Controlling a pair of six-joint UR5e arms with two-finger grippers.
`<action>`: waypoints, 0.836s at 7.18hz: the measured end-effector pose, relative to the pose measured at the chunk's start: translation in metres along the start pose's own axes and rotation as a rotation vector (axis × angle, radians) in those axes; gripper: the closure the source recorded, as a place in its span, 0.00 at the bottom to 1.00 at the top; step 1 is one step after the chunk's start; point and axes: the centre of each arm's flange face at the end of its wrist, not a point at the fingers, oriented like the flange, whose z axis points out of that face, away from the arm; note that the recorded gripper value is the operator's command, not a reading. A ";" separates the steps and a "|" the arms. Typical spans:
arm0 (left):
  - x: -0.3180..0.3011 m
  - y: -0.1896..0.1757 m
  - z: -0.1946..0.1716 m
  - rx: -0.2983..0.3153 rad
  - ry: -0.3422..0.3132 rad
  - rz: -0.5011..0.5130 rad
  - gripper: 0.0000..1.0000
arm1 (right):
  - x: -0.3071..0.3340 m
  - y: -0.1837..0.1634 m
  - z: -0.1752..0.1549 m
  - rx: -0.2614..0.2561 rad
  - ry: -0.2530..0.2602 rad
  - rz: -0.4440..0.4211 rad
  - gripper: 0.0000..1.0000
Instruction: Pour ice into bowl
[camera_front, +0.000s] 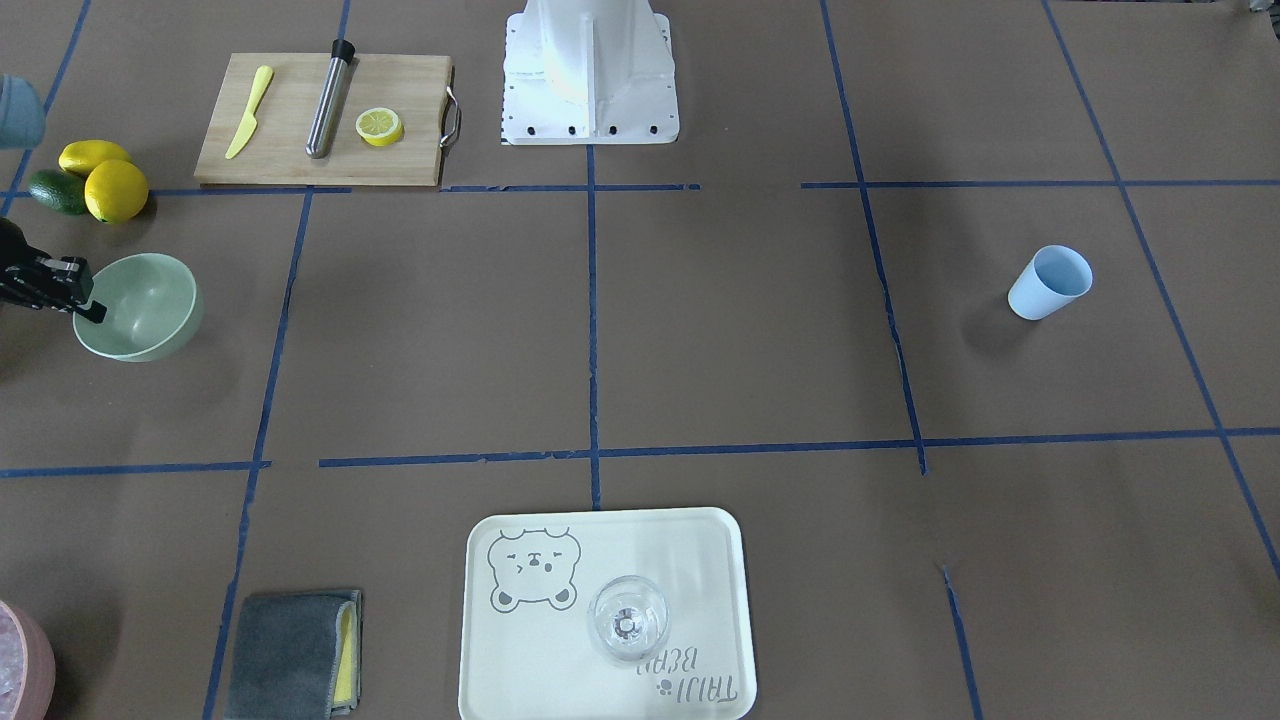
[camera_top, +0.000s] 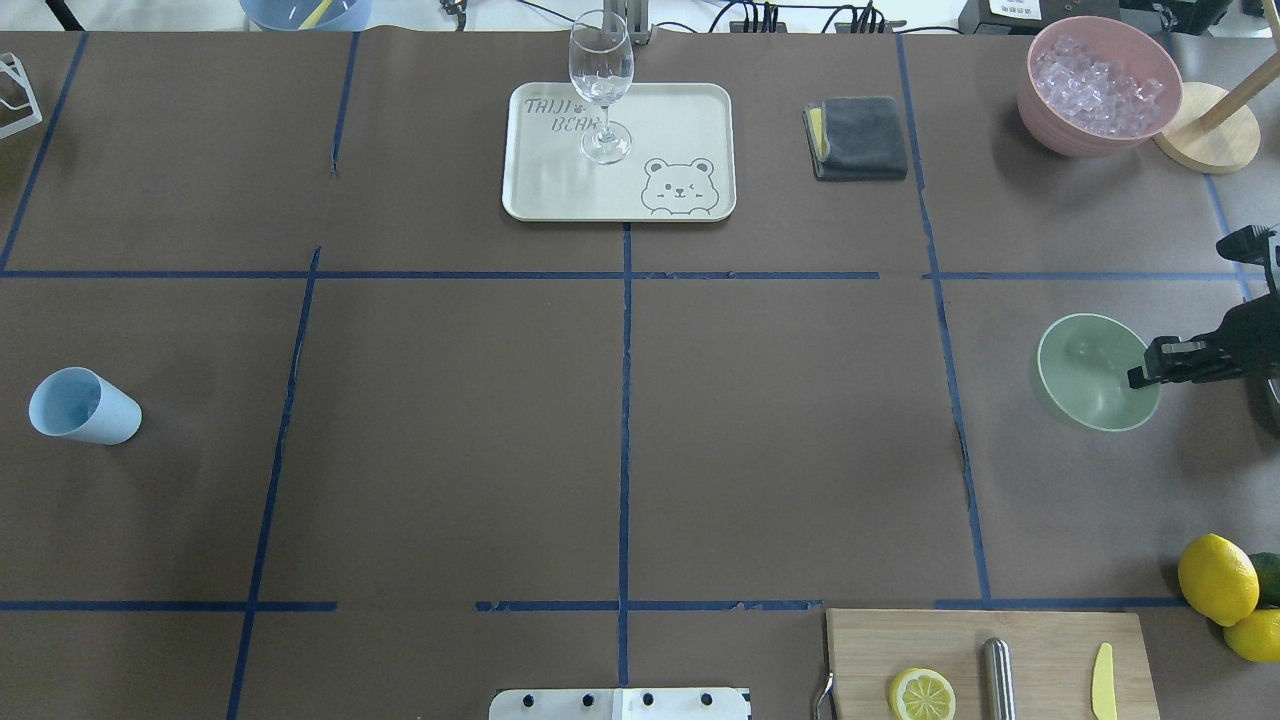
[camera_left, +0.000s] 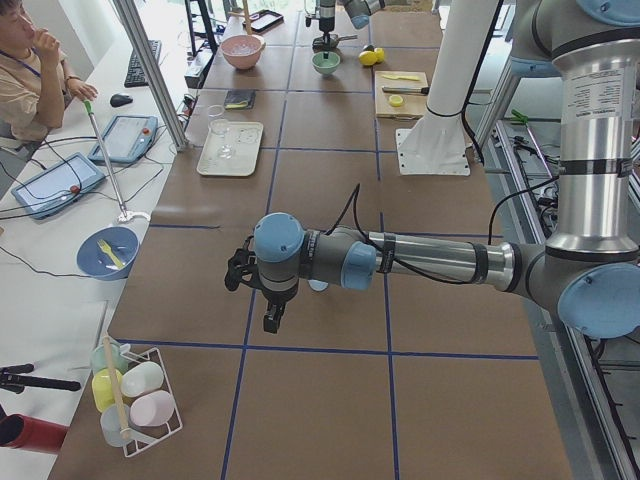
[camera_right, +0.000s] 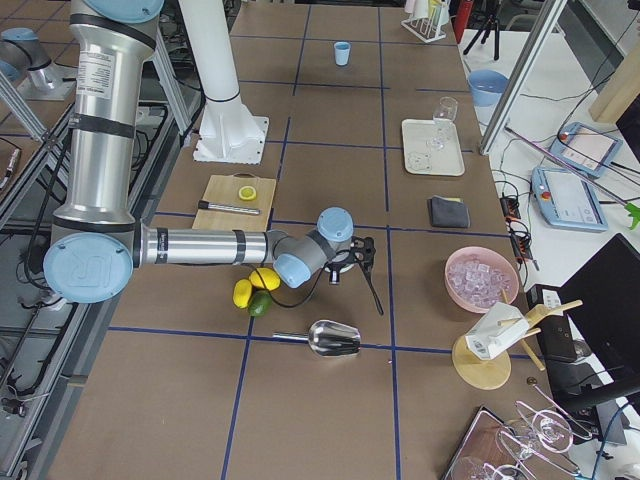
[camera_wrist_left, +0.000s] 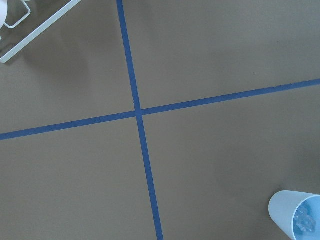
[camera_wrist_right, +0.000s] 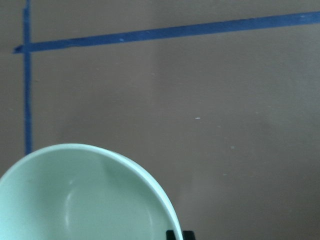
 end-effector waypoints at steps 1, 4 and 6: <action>0.008 -0.003 -0.003 0.029 0.040 0.035 0.00 | -0.052 0.007 -0.004 -0.003 -0.053 0.050 1.00; 0.029 -0.010 -0.018 0.153 0.066 0.196 0.00 | -0.234 0.029 0.046 -0.029 -0.158 0.150 1.00; 0.032 0.000 -0.020 0.208 0.068 0.274 0.00 | -0.379 0.068 0.086 -0.025 -0.135 0.195 1.00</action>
